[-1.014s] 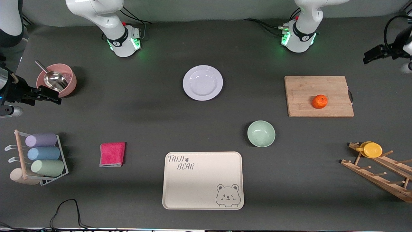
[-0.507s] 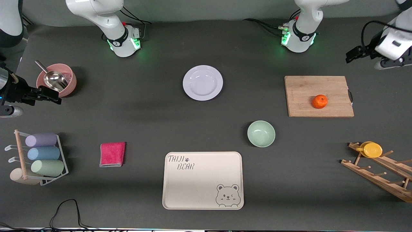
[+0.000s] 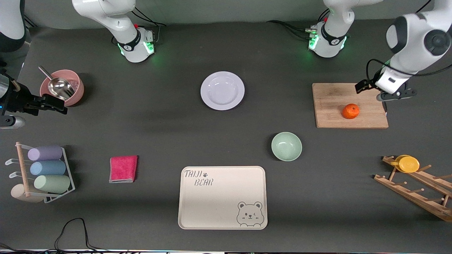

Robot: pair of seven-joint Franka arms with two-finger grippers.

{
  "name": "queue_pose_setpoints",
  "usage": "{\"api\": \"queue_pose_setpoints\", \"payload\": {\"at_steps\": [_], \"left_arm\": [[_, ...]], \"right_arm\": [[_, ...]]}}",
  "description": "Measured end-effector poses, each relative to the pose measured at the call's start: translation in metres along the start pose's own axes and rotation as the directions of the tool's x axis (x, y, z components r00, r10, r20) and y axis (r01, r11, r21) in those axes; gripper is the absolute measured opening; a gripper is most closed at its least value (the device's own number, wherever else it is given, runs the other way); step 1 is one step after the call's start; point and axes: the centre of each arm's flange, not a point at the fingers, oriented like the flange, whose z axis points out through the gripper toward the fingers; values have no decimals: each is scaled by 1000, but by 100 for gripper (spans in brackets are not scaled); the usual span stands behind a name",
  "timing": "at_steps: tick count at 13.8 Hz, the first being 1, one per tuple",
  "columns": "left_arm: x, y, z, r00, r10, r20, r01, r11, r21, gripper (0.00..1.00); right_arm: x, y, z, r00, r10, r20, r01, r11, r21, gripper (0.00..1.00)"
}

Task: Place orange and plate with both arms
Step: 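Reach the left gripper down to the orange on the cutting board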

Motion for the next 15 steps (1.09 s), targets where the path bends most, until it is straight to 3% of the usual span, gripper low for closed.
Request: {"api": "queue_pose_setpoints", "payload": {"at_steps": [6,15], "left_arm": [[22,5,69,1000,6,10,-6,1000,-1,100],[30,20,99,1000,15,-8,-15,1000,-16,100]], "right_arm": [[0,0,0,1000,0,0,0,1000,0,100],[0,0,0,1000,1,1,-1,1000,0,100]]}}
